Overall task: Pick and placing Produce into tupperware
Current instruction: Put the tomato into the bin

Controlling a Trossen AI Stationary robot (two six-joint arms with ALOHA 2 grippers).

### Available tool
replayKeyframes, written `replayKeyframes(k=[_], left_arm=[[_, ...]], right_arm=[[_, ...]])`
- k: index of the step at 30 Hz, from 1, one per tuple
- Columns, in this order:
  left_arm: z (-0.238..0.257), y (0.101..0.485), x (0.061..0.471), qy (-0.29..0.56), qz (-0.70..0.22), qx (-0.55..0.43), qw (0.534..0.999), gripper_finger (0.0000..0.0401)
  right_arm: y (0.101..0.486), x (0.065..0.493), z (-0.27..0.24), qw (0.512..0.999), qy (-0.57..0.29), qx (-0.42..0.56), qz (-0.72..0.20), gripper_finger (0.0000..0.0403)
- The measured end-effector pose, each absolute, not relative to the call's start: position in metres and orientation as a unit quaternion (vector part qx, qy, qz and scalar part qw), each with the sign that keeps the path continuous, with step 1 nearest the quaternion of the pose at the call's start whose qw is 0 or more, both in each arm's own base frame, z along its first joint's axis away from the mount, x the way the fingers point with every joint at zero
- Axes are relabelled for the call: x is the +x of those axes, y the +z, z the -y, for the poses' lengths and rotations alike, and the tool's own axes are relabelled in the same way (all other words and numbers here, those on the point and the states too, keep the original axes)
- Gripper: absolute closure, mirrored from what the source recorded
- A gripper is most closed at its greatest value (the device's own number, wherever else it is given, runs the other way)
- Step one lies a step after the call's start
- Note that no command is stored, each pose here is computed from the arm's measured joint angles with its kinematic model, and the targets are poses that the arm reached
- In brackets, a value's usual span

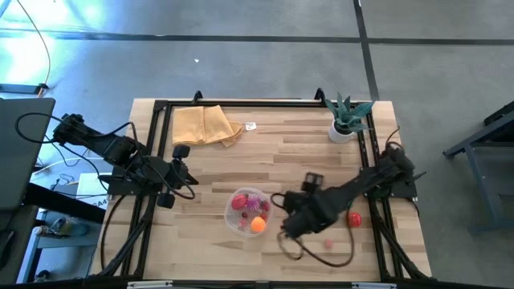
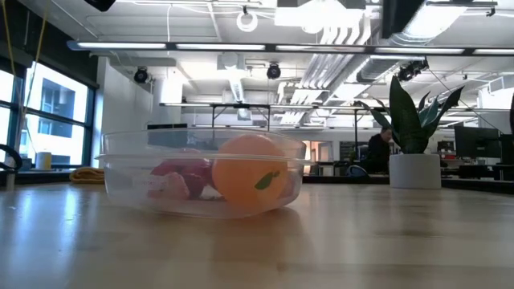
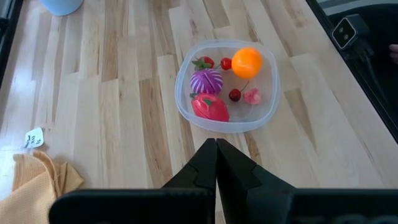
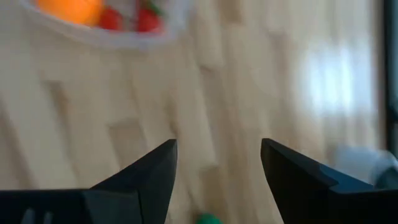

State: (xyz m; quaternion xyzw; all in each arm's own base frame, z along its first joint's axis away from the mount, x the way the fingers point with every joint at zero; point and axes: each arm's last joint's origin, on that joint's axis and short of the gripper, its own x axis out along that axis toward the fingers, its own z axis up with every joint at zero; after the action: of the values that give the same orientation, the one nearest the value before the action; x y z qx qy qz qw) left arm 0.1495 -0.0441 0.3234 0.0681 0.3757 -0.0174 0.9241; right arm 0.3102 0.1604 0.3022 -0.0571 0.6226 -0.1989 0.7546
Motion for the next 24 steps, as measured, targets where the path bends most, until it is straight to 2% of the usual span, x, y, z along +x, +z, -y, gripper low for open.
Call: replayKeyframes(k=[5,7,14,18,21,24], left_arm=[[0.044,0.323,0.15,-0.017,-0.376,0.068,0.924,0.04],[0.044,0.323,0.15,-0.018,-0.376,0.068,0.924,0.04],[0.044,0.323,0.15,-0.017,-0.376,0.068,0.924,0.04],[0.044,0.323,0.15,-0.018,-0.376,0.068,0.924,0.04],[0.044,0.323,0.15,-0.017,-0.376,0.068,0.924,0.04],[0.044,0.323,0.15,-0.017,-0.376,0.068,0.924,0.04]], right_arm=[[0.314,0.261,-0.155,0.778,-0.244,-0.013,-0.579,0.0179],[0.314,0.234,-0.151,0.773,-0.268,0.009,-0.575,0.0179],[0.298,0.159,-0.137,0.757,-0.296,0.19,-0.55,0.0179],[0.28,0.133,-0.131,0.719,-0.315,0.297,-0.544,0.0179],[0.265,0.121,-0.13,0.662,-0.351,0.383,-0.54,0.0179],[0.253,0.113,-0.131,0.61,-0.365,0.423,-0.562,0.0179]])
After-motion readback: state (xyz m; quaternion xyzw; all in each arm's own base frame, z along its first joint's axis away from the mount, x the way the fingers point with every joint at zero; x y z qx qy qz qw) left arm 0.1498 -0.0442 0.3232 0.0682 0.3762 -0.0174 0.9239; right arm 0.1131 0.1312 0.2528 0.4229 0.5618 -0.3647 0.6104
